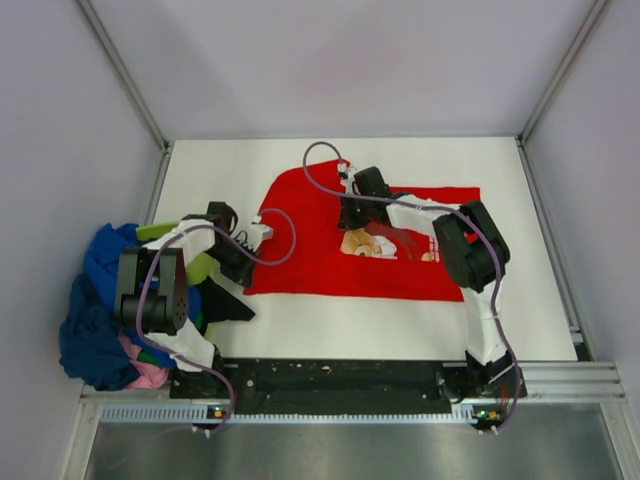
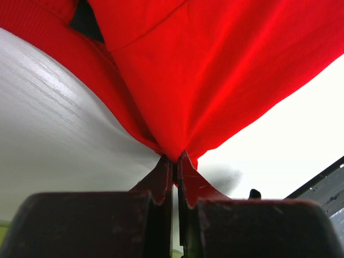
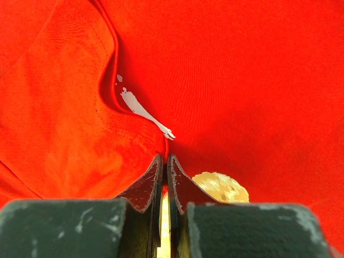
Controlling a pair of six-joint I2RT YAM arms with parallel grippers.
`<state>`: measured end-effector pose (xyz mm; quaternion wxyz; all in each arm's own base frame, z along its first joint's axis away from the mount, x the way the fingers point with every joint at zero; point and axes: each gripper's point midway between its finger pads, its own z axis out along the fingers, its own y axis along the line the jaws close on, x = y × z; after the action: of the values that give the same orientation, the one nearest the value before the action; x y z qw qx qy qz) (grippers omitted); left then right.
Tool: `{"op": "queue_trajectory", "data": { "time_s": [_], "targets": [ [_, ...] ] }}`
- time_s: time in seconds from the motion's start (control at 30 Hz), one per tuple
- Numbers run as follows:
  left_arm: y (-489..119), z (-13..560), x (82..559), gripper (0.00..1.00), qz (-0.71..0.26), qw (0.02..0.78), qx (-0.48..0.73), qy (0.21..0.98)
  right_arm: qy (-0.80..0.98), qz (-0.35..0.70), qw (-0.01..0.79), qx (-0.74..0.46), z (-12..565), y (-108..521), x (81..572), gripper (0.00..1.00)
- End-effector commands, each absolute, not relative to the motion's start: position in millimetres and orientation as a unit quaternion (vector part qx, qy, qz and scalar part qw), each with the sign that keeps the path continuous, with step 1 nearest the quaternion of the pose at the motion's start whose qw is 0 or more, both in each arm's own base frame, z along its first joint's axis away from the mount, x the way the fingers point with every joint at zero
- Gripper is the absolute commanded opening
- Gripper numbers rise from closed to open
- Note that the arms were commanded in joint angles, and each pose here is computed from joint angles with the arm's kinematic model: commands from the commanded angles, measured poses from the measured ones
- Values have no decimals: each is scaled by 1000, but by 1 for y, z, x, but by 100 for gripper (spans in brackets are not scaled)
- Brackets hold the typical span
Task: Fold and stack the t-shirts
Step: Fold the flattened tshirt in 1/3 of the way
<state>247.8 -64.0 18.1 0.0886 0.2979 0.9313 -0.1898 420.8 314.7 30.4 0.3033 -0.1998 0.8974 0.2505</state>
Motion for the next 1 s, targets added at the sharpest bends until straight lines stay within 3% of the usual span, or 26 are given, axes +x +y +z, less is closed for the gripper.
{"op": "queue_trajectory", "data": {
  "time_s": [0.0,0.23,0.33,0.47,0.63,0.77,0.97],
  "targets": [
    [-58,10,226,0,-187,53,303,933,897,265,324,-144,49,311,443,0],
    [-58,10,225,0,-188,50,301,934,892,260,337,-154,59,310,449,0],
    [-59,10,224,0,-190,49,304,932,895,242,344,-148,64,304,453,12],
    [-59,13,225,22,-191,53,305,932,897,218,354,-148,79,291,453,28],
    [-58,39,242,36,-173,91,312,930,890,159,414,-105,136,241,442,35],
    [-59,63,250,46,-167,119,315,927,893,139,427,1,155,163,411,37],
    [-73,79,247,49,-150,141,363,909,840,183,395,323,141,31,331,36]
  ]
}}
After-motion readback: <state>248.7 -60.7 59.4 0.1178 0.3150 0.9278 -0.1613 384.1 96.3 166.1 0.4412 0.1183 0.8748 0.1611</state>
